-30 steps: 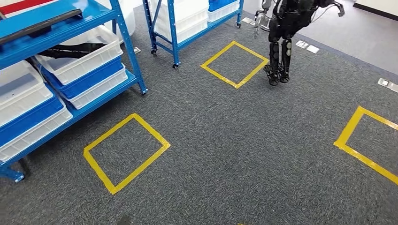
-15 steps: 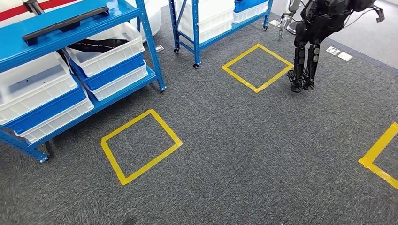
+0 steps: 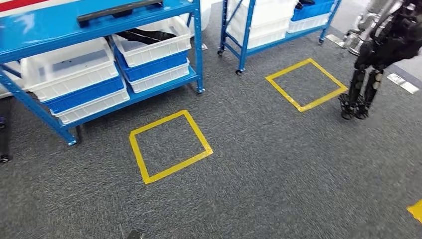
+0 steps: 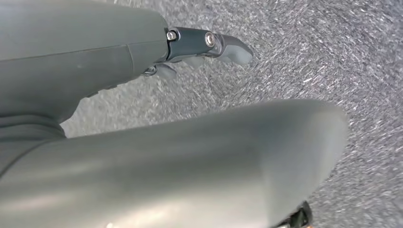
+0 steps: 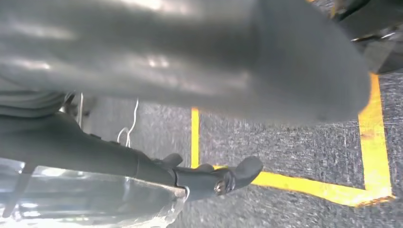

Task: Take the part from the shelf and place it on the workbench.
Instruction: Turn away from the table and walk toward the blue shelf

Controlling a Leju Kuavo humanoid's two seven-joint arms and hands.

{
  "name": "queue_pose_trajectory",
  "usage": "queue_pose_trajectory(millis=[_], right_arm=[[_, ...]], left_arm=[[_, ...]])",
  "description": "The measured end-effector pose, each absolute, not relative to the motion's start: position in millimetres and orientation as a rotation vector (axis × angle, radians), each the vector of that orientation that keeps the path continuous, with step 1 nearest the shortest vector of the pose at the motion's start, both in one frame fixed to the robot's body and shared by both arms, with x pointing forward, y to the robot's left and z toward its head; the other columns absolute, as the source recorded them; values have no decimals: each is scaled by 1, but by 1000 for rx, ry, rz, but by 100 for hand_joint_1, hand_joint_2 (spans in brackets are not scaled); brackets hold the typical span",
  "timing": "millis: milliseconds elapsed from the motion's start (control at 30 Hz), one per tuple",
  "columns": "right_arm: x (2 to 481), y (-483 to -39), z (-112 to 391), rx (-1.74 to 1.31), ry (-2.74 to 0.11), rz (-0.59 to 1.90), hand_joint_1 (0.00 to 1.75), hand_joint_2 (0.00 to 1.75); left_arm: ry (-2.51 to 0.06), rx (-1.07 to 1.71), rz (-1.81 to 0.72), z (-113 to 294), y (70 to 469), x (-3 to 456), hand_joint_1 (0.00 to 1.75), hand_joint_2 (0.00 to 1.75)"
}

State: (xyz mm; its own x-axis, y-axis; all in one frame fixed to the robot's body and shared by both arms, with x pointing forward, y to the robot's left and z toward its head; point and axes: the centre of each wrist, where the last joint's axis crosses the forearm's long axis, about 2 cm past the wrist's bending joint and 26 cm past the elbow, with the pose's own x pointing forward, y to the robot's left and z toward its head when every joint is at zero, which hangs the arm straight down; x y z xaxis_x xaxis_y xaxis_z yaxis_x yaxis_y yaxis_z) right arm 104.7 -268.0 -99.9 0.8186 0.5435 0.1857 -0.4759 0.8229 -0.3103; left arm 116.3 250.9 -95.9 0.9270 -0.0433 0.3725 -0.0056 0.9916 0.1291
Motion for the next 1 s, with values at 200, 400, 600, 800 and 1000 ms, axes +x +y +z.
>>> queue_pose_trajectory(millis=[200, 400, 600, 800, 1000], right_arm=[[102, -270, -101, -259, -266, 547, 0, 0], [106, -270, -100, -260, -272, 546, 0, 0], [104, -269, -100, -258, -269, 548, 0, 0], [106, -268, -100, -254, -276, 542, 0, 0], [107, -268, -99, -255, -281, 536, 0, 0]], left_arm=[[-378, 123, -20, -97, 250, 113, 0, 0], [-371, 125, -20, -98, 251, 109, 0, 0], [-372, 122, -21, -98, 250, 109, 0, 0], [-394, 120, -24, -96, 252, 116, 0, 0], [-403, 112, -26, -96, 250, 118, 0, 0]])
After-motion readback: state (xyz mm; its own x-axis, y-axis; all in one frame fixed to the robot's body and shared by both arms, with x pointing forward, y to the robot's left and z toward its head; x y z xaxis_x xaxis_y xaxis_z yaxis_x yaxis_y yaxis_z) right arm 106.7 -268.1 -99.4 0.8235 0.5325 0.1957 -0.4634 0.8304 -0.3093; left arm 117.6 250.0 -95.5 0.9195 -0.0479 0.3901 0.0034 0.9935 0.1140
